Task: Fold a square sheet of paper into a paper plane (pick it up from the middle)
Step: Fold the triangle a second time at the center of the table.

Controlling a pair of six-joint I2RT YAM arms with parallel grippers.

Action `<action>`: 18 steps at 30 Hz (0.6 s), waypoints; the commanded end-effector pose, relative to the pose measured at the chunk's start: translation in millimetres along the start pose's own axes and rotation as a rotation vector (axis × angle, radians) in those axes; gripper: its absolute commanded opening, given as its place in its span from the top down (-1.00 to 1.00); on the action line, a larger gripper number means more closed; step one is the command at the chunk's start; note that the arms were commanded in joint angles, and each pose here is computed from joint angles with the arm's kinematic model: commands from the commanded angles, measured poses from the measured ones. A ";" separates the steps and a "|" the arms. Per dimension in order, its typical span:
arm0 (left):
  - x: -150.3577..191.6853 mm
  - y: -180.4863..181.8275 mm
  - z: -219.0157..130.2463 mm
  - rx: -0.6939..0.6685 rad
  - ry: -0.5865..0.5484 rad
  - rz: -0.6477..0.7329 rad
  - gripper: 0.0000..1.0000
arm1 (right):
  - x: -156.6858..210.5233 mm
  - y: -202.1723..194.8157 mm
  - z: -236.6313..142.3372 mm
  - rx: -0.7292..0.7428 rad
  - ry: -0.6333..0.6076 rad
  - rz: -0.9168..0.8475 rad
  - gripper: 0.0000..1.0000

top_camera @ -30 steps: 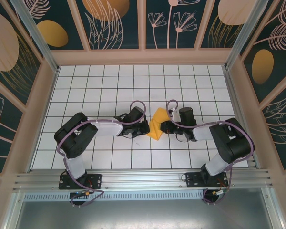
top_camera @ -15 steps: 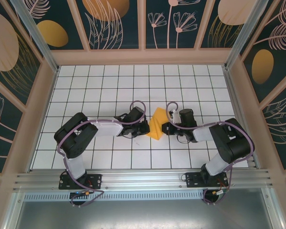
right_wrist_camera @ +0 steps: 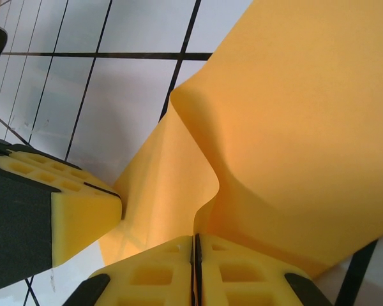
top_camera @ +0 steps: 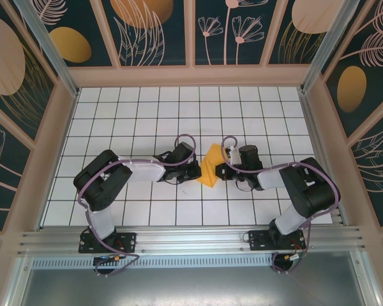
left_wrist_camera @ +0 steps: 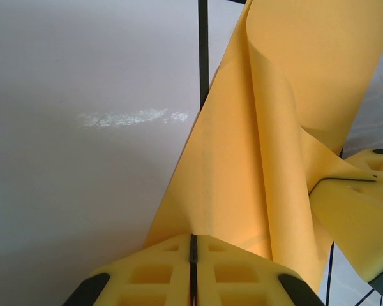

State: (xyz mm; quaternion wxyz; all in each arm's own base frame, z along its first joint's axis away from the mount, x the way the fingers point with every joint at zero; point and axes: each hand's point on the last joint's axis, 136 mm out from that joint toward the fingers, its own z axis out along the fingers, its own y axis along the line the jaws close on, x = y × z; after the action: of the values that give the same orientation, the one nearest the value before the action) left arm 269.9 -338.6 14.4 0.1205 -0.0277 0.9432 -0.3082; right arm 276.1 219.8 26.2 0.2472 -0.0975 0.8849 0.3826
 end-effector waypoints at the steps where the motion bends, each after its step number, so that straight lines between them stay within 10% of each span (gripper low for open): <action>1: 9.8 12.5 7.7 -0.040 0.034 0.014 0.77 | -3.2 0.9 3.6 0.004 0.003 -0.039 0.75; 18: 3.3 0.5 2.8 -0.018 0.019 0.029 0.72 | 10.9 -18.1 15.5 0.130 0.069 -0.091 0.74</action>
State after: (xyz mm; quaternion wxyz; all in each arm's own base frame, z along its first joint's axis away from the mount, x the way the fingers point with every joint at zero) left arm 270.3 -339.2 14.8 0.1215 -0.0260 0.9429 -0.3090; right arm 279.2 222.3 20.6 0.2500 -0.1223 0.8923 0.3555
